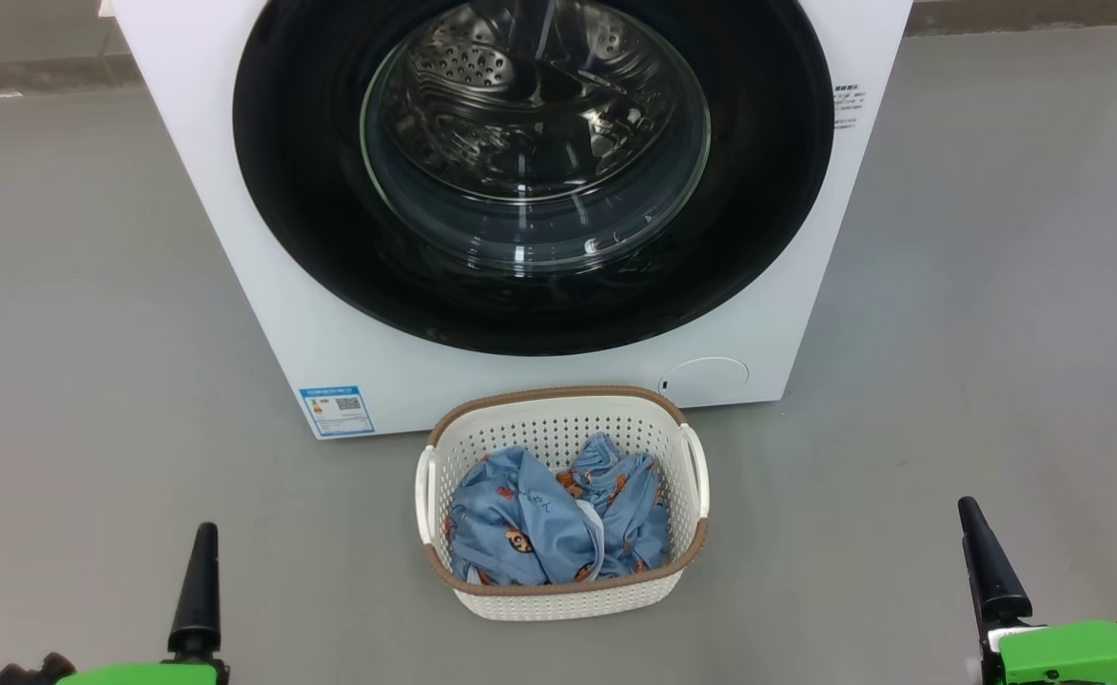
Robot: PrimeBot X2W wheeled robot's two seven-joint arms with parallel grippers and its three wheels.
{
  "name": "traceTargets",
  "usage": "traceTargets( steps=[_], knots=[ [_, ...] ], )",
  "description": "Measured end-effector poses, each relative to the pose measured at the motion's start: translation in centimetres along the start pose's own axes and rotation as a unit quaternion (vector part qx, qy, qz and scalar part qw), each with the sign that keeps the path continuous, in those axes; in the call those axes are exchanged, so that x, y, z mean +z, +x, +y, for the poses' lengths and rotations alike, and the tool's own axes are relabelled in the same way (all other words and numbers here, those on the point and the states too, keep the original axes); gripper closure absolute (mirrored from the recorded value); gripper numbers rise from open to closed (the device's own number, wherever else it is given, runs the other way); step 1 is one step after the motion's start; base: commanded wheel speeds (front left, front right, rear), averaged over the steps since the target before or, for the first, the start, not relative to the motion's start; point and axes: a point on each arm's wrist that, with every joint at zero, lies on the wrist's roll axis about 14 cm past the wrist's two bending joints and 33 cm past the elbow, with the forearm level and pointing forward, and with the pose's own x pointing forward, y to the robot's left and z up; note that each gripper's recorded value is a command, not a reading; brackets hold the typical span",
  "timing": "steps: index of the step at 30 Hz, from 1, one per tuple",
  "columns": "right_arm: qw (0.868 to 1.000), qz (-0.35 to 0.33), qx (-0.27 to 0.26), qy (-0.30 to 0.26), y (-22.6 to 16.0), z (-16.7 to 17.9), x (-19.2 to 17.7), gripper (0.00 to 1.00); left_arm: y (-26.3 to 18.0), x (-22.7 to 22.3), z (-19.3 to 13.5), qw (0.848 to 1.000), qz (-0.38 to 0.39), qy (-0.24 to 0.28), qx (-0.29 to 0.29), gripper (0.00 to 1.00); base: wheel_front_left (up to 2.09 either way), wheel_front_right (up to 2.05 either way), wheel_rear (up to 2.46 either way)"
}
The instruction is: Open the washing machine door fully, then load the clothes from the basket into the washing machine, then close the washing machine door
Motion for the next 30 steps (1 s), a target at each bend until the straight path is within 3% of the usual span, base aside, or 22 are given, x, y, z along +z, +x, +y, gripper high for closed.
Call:
traceTargets(
  steps=[14,30],
  knots=[
    [0.986,-0.005,0.007,-0.166,0.1,0.4,0.4,0.0,0.0,-0.2,-0.6,0.989,0.001,0.145,-0.013,0.0,0.0,0.0,0.0],
    [0.953,-0.007,0.018,-0.303,0.1,0.9,0.3,0.0,-0.1,-0.9,-1.6,0.955,0.007,0.293,-0.038,0.0,0.0,0.0,0.0]
  ],
)
